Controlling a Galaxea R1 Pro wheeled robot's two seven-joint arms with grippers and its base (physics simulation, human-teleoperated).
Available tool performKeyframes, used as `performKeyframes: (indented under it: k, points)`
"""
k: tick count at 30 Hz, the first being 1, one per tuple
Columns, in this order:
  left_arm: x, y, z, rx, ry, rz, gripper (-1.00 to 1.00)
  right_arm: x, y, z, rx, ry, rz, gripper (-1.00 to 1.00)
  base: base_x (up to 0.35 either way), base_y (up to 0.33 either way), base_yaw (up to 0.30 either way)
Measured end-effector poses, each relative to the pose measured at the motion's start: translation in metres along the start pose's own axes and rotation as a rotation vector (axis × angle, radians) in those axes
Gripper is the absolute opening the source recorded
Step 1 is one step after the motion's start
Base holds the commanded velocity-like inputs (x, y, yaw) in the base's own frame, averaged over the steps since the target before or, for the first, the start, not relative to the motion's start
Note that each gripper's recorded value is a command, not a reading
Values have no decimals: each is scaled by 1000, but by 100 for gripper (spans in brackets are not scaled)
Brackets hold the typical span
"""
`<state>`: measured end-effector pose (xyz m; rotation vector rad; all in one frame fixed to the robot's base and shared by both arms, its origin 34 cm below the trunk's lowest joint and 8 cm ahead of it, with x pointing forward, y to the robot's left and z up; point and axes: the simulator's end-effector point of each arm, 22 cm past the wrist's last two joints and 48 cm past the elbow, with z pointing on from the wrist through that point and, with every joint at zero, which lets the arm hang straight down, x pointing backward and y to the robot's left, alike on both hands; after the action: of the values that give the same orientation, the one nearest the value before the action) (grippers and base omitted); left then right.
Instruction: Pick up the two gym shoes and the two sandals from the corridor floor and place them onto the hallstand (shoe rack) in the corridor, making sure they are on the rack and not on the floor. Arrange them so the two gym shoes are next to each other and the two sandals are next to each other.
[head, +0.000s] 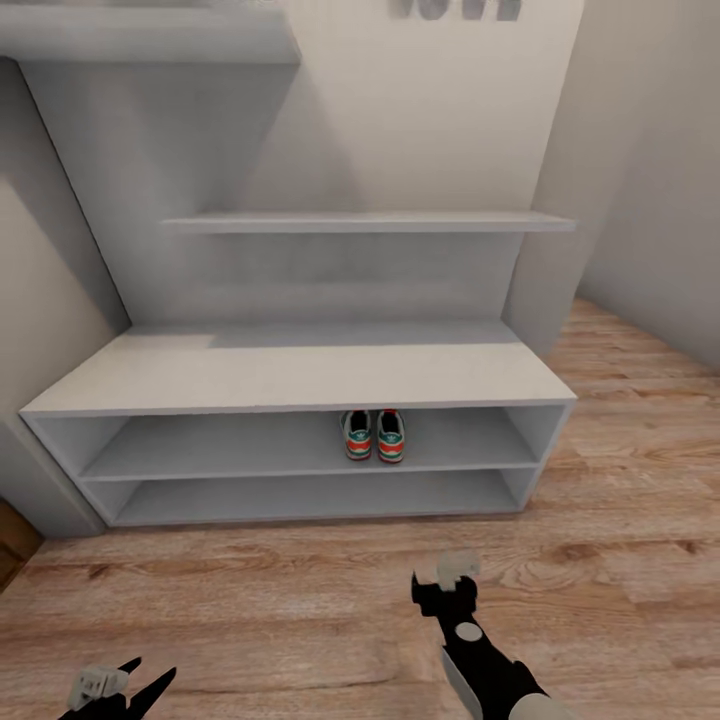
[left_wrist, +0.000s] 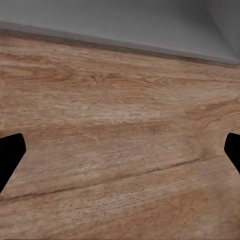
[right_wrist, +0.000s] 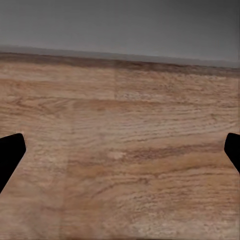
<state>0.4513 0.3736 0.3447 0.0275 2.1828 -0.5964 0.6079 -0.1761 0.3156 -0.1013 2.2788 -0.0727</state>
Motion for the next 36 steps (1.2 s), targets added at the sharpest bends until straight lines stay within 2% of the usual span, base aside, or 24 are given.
performKeyframes:
  k: [4,7,9,11,14,17,20,27,36]
  points:
    - [-7,12,-3,-70,1,-5,100,15,-4,-7,-28,-3,-37,100,0,0,0]
    - [-8,22,-7,-129,5,-17,100,29,-19,-13,-28,5,-55,100,0,0,0]
    - [-6,35,-11,-203,10,-32,100,51,-30,-22,-66,20,-73,100,0,0,0]
    - [-8,39,-13,-235,11,-37,100,55,-34,-27,-88,21,-82,100,0,0,0]
    - [-9,47,-17,-299,14,-49,100,61,-53,-33,-103,24,-98,100,0,0,0]
    - [-5,48,-16,-358,18,-70,100,64,-80,-39,-90,32,-115,100,0,0,0]
    - [-4,49,-16,-424,13,-76,100,68,-96,-45,-81,47,-127,100,0,0,0]
    - [12,38,-10,-524,9,-101,100,95,-100,-65,-83,101,-127,100,0,0,0]
    - [32,25,-3,-552,26,-129,100,108,-100,-71,-70,122,-92,100,0,0,-10]
